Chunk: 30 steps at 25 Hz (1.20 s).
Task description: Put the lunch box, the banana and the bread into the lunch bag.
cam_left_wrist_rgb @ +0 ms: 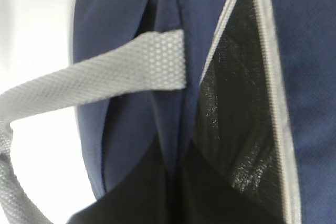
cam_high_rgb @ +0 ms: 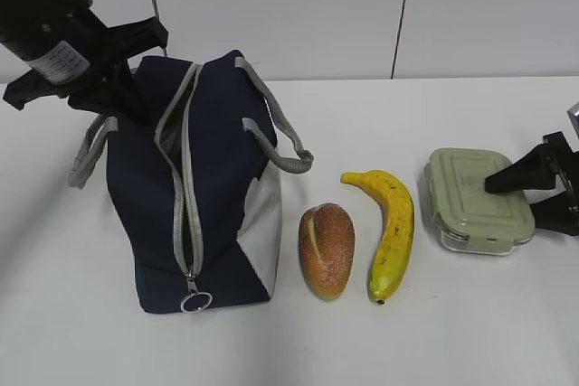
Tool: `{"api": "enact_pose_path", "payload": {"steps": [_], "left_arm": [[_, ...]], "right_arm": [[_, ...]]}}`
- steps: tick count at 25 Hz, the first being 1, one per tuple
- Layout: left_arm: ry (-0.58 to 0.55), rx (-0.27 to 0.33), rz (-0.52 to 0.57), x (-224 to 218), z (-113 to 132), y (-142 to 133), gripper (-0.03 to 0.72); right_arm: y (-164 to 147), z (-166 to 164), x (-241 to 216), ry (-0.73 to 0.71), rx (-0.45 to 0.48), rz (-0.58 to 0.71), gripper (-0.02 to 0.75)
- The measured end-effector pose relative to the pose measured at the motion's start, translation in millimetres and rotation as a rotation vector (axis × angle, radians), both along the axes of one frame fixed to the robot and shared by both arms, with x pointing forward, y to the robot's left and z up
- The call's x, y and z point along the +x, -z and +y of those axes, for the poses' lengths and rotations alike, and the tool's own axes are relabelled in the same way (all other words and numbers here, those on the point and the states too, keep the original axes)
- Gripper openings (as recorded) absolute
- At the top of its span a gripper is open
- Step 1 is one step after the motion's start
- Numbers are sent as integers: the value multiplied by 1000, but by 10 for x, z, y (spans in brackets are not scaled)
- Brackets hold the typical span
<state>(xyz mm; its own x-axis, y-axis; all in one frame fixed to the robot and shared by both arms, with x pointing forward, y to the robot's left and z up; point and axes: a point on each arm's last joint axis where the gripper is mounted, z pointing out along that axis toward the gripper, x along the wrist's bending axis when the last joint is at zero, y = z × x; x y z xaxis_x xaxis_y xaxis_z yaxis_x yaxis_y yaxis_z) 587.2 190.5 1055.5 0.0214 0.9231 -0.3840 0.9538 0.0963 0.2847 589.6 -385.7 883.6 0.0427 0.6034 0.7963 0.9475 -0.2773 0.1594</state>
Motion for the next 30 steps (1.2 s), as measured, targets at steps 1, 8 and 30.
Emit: {"api": "enact_pose_path", "payload": {"steps": [1,8,30], "left_arm": [[0,1,0,0,1,0,-2],[1,2,0,-1,1,1,-2],[94,-132,-31,-15,-128,-59,-2]], "right_arm": [[-1,1,-1,-1,1,0,507],[-13,18,-9,-12,28,2,372],[-1380,1074,357,9,219,-380,366]]}}
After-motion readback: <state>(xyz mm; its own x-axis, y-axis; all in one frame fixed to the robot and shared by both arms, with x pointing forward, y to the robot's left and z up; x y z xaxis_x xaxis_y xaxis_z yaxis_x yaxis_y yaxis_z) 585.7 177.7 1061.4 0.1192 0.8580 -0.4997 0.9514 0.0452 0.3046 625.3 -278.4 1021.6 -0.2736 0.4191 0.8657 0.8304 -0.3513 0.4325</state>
